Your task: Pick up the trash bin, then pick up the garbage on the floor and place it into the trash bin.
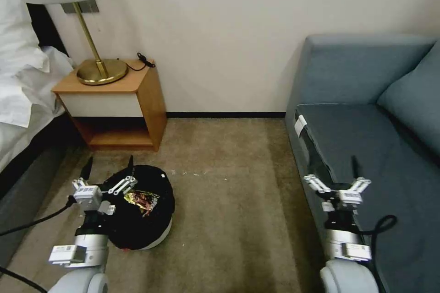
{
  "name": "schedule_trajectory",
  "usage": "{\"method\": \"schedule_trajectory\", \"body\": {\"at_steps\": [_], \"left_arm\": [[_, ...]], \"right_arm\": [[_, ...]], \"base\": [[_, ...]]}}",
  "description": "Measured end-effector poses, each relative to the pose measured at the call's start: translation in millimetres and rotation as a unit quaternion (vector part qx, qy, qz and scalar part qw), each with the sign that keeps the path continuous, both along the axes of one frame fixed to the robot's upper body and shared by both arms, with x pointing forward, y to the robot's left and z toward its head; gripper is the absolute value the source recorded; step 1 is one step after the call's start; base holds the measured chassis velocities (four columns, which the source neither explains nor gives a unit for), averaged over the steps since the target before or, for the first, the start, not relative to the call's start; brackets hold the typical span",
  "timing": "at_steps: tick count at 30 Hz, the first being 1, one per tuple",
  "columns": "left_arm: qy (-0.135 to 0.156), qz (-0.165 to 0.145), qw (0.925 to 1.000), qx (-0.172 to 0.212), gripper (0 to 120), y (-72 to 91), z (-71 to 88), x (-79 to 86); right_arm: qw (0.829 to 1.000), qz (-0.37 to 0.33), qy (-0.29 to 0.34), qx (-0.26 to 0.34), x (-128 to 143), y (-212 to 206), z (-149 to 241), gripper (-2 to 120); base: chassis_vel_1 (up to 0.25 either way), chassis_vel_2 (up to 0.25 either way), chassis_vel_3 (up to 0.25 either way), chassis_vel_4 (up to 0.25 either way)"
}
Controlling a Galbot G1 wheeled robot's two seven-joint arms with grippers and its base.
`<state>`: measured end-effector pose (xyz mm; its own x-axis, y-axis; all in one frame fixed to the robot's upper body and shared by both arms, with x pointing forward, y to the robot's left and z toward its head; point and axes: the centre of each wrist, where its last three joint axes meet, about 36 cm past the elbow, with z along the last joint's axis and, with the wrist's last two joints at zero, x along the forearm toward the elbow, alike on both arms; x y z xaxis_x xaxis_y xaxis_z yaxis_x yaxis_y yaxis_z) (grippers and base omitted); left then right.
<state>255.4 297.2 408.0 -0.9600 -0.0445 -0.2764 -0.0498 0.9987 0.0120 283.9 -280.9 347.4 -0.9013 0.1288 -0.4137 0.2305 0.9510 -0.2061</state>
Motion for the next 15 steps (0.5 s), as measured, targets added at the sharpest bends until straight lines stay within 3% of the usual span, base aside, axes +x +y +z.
{"method": "schedule_trajectory", "body": {"at_steps": [4,8,15], "left_arm": [[0.003,0.006,1.0000,-0.004,100,0.3,-7.7,4.8],[0.004,-0.012,0.9999,0.003,100,1.3,-13.5,5.6],[0.013,-0.032,0.9991,0.023,100,2.4,-19.7,-3.5]], "right_arm": [[1.000,-0.015,0.004,0.008,-5.8,-12.9,1.5,100],[1.000,-0.004,0.011,0.023,-13.2,-9.2,1.5,100],[0.995,0.077,0.019,0.063,-20.7,29.8,1.0,100]], "base": [[0.000,0.000,0.000,0.000],[0.000,0.000,0.000,0.000],[0.000,0.000,0.000,0.000]]}}
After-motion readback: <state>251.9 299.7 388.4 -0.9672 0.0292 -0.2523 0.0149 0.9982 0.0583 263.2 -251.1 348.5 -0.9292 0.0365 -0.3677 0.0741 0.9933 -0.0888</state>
